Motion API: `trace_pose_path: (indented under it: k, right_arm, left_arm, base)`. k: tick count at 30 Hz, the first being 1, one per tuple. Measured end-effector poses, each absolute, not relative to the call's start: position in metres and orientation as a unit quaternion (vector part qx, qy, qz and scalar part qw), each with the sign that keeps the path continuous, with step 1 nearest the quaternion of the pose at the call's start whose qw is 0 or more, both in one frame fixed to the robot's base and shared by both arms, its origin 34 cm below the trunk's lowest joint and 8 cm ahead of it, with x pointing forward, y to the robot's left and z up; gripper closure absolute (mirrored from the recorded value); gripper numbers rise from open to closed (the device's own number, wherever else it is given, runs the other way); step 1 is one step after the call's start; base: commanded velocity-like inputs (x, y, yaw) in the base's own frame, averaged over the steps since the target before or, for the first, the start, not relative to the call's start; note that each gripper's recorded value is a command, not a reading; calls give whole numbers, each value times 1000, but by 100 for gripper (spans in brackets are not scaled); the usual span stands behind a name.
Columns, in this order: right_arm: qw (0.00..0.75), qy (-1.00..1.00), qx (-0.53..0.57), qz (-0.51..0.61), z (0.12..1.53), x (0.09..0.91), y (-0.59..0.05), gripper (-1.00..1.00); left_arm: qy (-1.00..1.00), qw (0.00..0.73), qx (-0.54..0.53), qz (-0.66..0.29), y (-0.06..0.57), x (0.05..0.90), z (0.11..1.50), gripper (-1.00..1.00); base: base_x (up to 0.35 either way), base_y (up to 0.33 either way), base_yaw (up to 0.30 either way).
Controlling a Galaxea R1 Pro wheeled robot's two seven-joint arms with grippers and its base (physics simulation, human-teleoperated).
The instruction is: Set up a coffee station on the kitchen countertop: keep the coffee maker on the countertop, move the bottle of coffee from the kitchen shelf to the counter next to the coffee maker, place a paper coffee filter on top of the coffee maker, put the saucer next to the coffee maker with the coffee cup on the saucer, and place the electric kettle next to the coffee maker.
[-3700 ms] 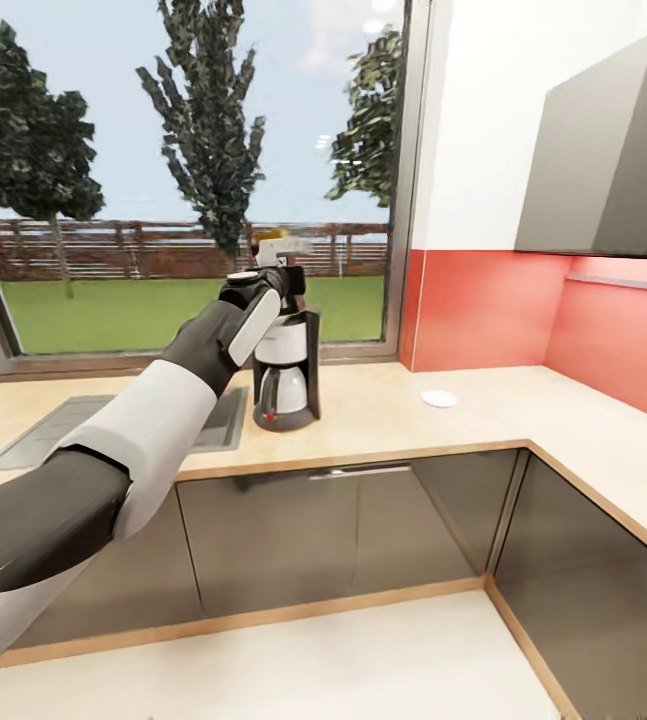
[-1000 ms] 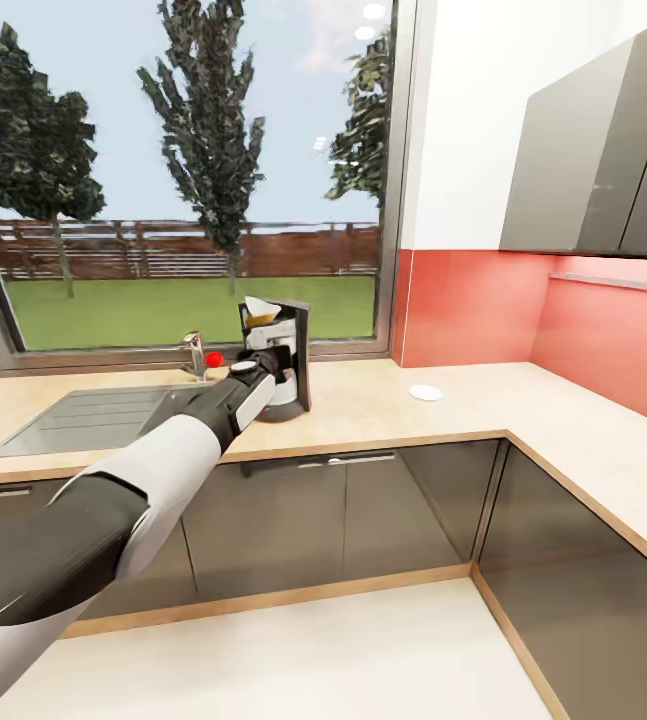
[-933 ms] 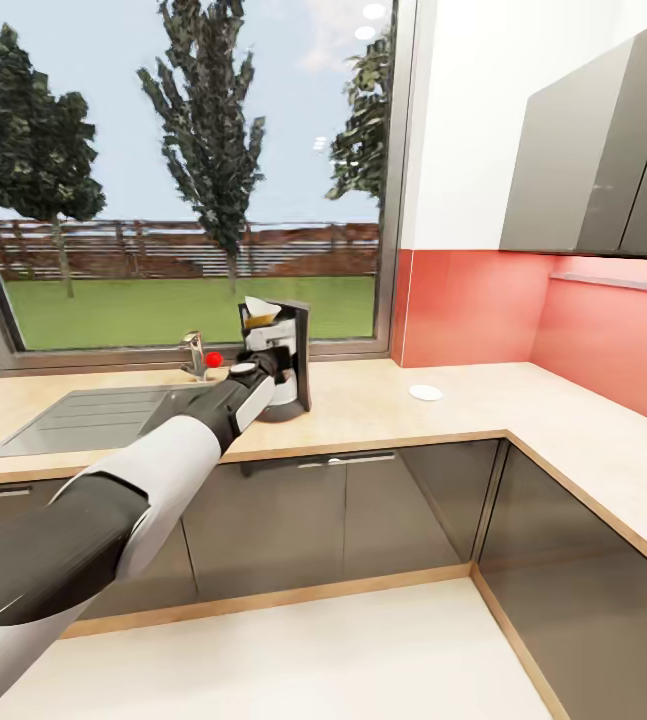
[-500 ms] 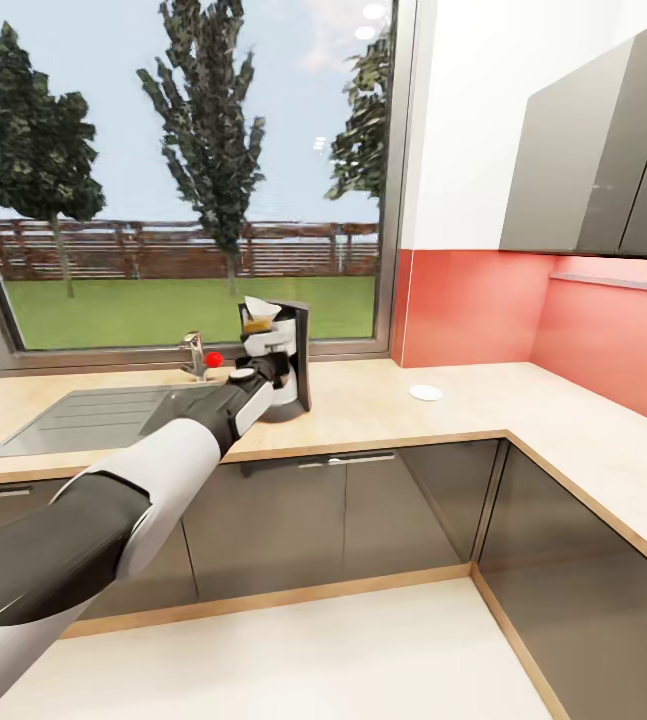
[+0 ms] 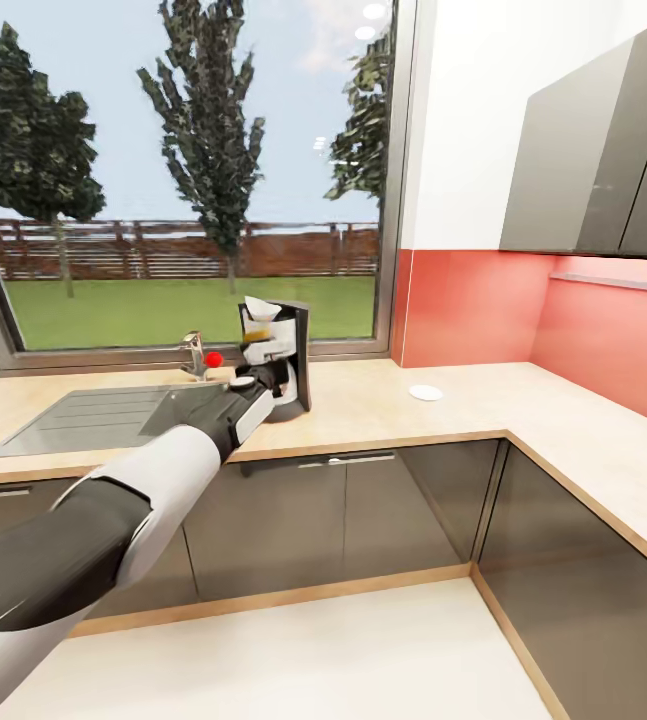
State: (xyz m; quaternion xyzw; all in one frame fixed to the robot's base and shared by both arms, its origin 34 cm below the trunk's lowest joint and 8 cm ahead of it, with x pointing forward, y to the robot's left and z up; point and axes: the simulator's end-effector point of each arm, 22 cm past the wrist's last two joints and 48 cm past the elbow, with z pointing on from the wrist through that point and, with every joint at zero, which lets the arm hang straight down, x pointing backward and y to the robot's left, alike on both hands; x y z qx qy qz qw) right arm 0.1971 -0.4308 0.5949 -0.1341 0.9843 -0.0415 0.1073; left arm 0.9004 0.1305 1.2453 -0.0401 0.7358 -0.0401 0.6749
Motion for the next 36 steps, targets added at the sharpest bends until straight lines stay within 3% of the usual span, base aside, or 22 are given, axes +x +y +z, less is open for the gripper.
trace_pose_path:
  k: [36]
  right_arm:
    - [107, 984, -134, -42, 595, 197, -431, -100]
  left_arm:
    - [731, 679, -46, -41, 132, 896, 1224, 100]
  base:
    - [0, 0, 0]
